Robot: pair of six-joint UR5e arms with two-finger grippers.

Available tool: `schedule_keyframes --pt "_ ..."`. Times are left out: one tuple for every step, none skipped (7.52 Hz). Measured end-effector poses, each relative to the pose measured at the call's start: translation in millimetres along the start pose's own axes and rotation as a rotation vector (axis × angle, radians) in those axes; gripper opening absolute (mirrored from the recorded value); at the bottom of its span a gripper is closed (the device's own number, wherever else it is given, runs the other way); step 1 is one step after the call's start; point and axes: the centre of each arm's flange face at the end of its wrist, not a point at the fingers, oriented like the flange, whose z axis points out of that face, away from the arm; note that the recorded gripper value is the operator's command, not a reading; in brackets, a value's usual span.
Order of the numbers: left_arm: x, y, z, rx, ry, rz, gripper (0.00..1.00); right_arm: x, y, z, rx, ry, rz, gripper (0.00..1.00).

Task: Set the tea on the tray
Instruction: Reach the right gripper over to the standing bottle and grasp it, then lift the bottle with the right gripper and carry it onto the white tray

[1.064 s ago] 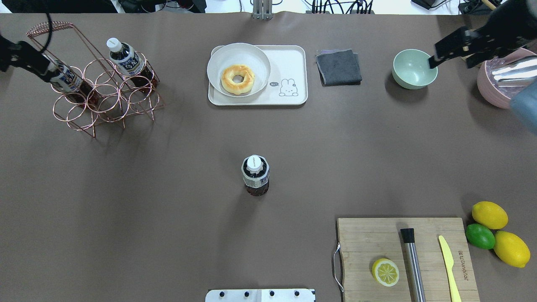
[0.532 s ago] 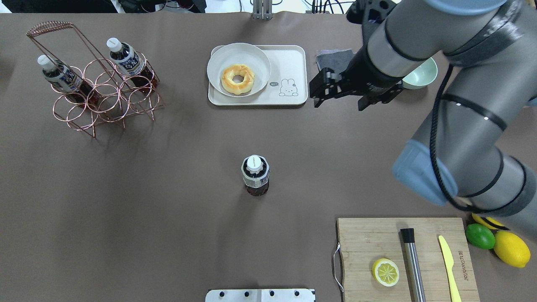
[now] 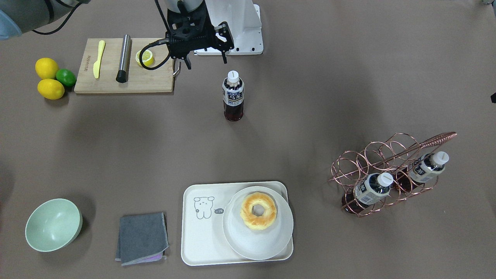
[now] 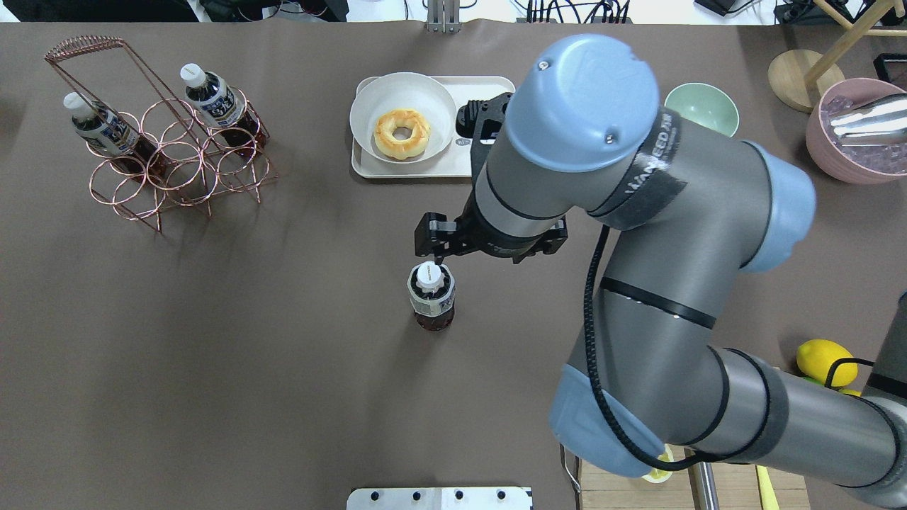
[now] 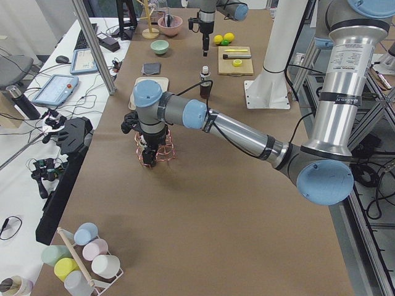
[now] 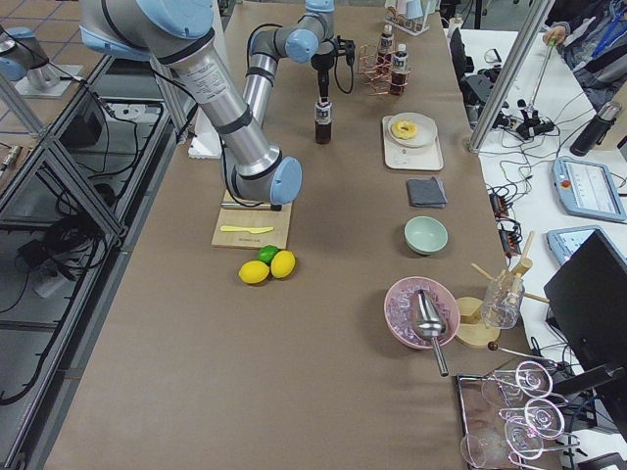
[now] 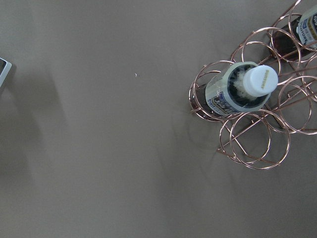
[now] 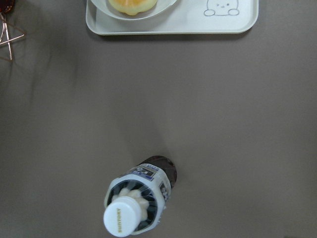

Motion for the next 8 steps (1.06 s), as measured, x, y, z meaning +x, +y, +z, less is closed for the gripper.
schedule_keyframes --pt "0.1 1.7 -0.6 0.001 0.001 0.001 0.97 -22.3 4.4 11.0 -0.005 0.018 0.005 0.94" --pt "0.2 2.9 -0.9 0.002 0.002 0.001 0.97 -43.6 7.2 22.4 -0.005 0.041 0.001 0.87" --pt "0.6 3.4 -1.4 0.003 0.002 0.001 0.97 -57.3 10.2 30.4 -0.007 0.053 -0.004 0.81" --pt "1.8 4.0 -2.7 0.006 0.003 0.003 0.97 -64.0 12.3 38.3 -0.012 0.067 -0.007 0.8" --pt "2.6 6.3 -4.5 0.01 0.006 0.004 0.97 -66.6 11.5 47.1 -0.015 0.084 -0.006 0.79" --pt "3.4 11.2 -4.9 0.013 0.015 0.003 0.97 -67.6 9.1 54.7 -0.009 0.101 -0.005 0.74" --pt "3.8 16.6 -4.6 0.018 0.023 0.004 0.97 -67.9 7.5 60.3 -0.006 0.114 -0.004 0.64" --pt "3.8 20.4 -3.9 0.022 0.027 0.005 0.97 -67.7 7.3 64.5 -0.007 0.123 -0.003 0.48"
